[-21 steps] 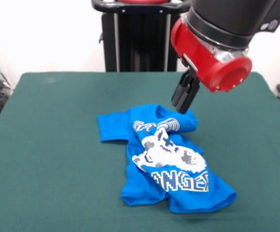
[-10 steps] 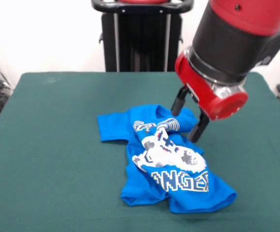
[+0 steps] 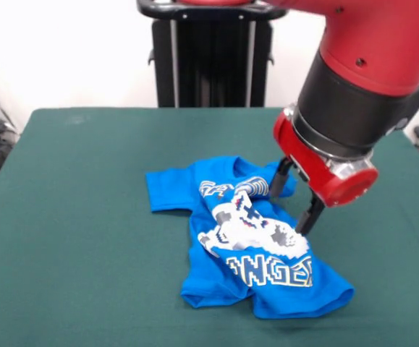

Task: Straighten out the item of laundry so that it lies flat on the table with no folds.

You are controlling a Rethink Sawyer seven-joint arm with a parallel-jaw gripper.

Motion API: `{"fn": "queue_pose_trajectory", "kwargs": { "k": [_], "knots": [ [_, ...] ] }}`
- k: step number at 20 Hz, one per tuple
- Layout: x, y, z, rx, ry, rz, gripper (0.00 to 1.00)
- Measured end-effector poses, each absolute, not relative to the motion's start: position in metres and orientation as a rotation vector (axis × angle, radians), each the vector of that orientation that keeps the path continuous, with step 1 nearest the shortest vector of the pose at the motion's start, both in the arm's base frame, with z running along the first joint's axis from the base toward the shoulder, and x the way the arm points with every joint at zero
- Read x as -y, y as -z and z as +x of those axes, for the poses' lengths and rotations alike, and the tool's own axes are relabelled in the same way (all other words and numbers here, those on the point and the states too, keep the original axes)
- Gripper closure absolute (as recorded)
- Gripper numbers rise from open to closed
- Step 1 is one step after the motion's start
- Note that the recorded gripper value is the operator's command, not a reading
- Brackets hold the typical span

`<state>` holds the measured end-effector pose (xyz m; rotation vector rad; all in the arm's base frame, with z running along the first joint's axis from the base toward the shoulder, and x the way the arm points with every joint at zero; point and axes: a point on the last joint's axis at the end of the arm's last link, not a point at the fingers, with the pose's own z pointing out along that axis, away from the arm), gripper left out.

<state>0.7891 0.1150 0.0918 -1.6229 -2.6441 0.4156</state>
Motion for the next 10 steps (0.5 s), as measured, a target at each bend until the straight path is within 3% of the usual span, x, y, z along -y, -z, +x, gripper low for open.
{"fn": "queue_pose_trajectory", "kwargs": {
  "k": [10],
  "knots": [
    [-0.132,-0.076,0.773,2.56,-0.356,-1.596,0.0]
  ]
}}
